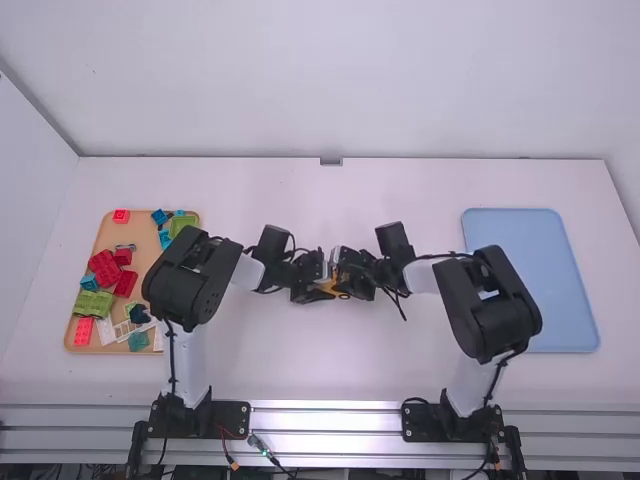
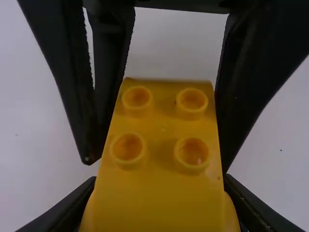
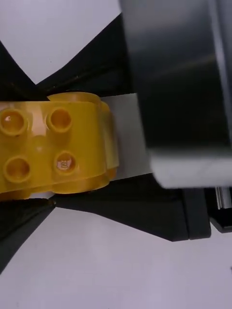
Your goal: Assemble lego blocks to make yellow taxi
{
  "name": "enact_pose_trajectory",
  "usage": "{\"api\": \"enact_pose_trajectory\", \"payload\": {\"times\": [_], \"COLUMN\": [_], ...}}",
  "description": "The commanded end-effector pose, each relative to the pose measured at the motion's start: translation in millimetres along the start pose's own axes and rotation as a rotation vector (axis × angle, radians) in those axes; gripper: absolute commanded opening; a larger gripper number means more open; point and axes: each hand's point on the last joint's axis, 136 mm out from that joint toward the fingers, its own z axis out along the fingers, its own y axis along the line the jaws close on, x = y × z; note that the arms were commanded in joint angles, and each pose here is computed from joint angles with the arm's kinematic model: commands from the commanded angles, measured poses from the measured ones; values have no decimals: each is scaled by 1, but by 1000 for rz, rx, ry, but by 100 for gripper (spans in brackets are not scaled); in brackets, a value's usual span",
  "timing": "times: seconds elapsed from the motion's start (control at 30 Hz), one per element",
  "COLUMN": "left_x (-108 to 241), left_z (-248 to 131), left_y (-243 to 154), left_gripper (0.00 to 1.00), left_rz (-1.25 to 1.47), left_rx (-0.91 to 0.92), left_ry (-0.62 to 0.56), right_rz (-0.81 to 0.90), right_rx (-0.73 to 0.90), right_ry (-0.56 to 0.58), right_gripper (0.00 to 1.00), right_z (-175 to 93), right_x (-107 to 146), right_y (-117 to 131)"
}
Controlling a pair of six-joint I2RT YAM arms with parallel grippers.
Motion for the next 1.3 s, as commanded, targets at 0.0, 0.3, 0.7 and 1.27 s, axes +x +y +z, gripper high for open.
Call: {"api": "enact_pose_trajectory", "payload": {"times": [0.0, 0.3, 0.7, 1.27], "left_x": [-3, -3, -3, -44], "left_z": [6, 6, 6, -32], "left_y": [-19, -19, -19, -3], "left_gripper": [11, 11, 31, 99], "left_rz": [-19, -19, -19, -61], "left_rx": [66, 66, 66, 8], "left_ry": [-24, -24, -24, -22], "right_rz": [16, -49, -28, 120], "right_rx": [53, -2, -18, -81], "right_ry": [11, -220, -365, -290], "right_gripper": [46, 51, 55, 99], "right_z": [-5, -42, -80, -27], "right_x": [5, -28, -28, 12], "right_y": [-15, -18, -25, 6]}}
